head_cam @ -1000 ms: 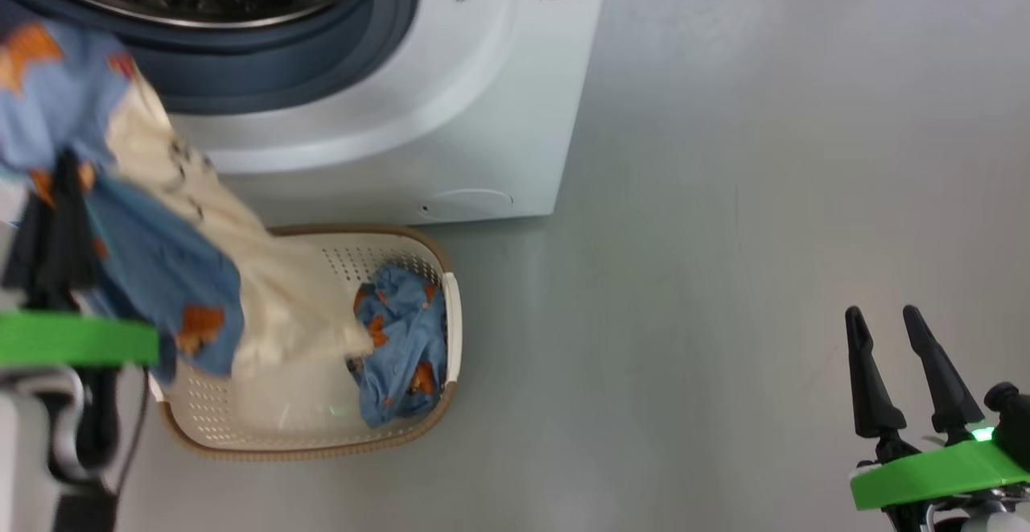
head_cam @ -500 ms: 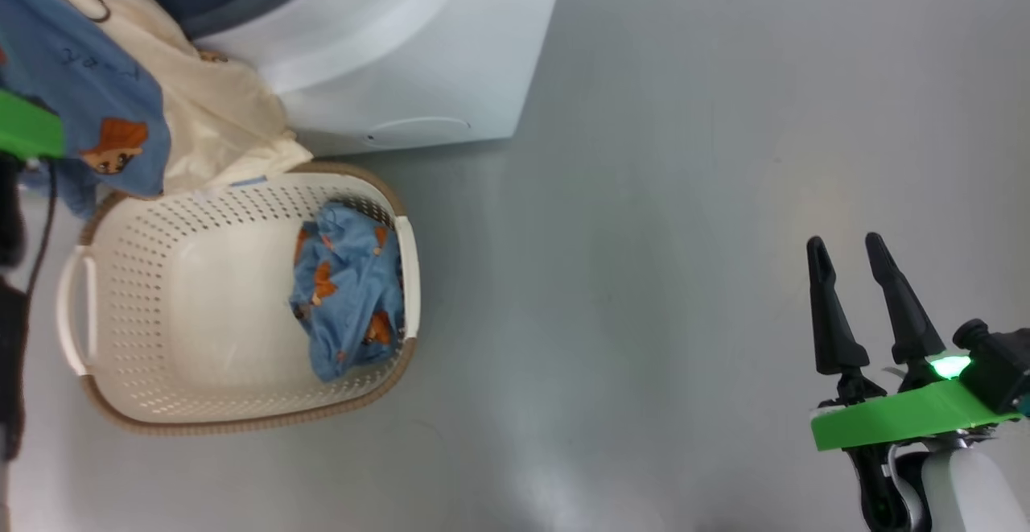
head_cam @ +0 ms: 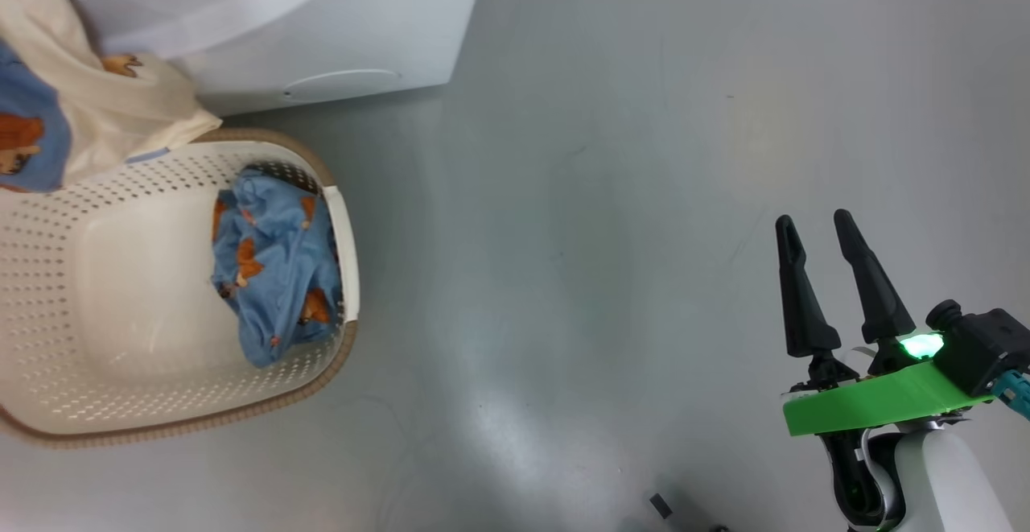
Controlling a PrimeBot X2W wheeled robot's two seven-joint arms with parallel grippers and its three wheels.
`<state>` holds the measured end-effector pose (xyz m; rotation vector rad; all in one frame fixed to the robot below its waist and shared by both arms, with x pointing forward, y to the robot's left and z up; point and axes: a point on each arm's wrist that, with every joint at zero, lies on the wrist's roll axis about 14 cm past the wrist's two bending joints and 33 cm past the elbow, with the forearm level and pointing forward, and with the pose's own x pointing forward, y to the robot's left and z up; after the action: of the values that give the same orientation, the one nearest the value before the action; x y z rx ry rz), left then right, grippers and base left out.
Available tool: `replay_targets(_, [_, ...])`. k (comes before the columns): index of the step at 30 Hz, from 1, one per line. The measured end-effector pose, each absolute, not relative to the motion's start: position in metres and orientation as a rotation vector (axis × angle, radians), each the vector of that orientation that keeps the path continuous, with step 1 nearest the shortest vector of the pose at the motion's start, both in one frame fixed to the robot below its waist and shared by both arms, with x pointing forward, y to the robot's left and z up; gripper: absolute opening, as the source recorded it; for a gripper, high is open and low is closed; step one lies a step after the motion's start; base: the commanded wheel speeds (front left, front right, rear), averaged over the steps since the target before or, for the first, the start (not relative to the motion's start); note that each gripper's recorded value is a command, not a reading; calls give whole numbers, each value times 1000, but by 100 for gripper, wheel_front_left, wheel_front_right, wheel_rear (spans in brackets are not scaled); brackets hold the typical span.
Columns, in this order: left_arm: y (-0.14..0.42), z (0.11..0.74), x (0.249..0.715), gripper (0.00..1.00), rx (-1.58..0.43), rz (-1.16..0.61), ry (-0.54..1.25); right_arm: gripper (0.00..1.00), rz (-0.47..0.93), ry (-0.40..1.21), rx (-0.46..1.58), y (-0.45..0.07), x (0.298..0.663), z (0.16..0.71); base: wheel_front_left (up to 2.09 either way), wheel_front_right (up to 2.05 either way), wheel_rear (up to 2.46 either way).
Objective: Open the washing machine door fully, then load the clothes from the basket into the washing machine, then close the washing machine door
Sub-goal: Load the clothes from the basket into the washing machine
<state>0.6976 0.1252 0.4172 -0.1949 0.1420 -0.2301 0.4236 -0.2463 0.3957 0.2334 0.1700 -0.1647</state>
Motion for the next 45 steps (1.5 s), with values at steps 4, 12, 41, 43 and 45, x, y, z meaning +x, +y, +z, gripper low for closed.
replay_targets(4, [118,434,716,0,-174,-251,98,100,-179,182,230,-249,420,392,0,0,0])
replay_targets(12, [113,528,749,0,-192,-272,-199,100,-188,189,223,-252,423,388,0,0,0])
replay_targets(41, [120,447,724,100,-174,-220,29,100,-142,173,243,-238,437,388,0,0,0])
replay_targets(43, [121,447,721,100,-180,-220,28,100,-138,171,244,-237,437,389,0,0,0])
replay_targets(45, [121,444,718,100,-196,-215,33,100,-135,170,245,-236,438,389,0,0,0])
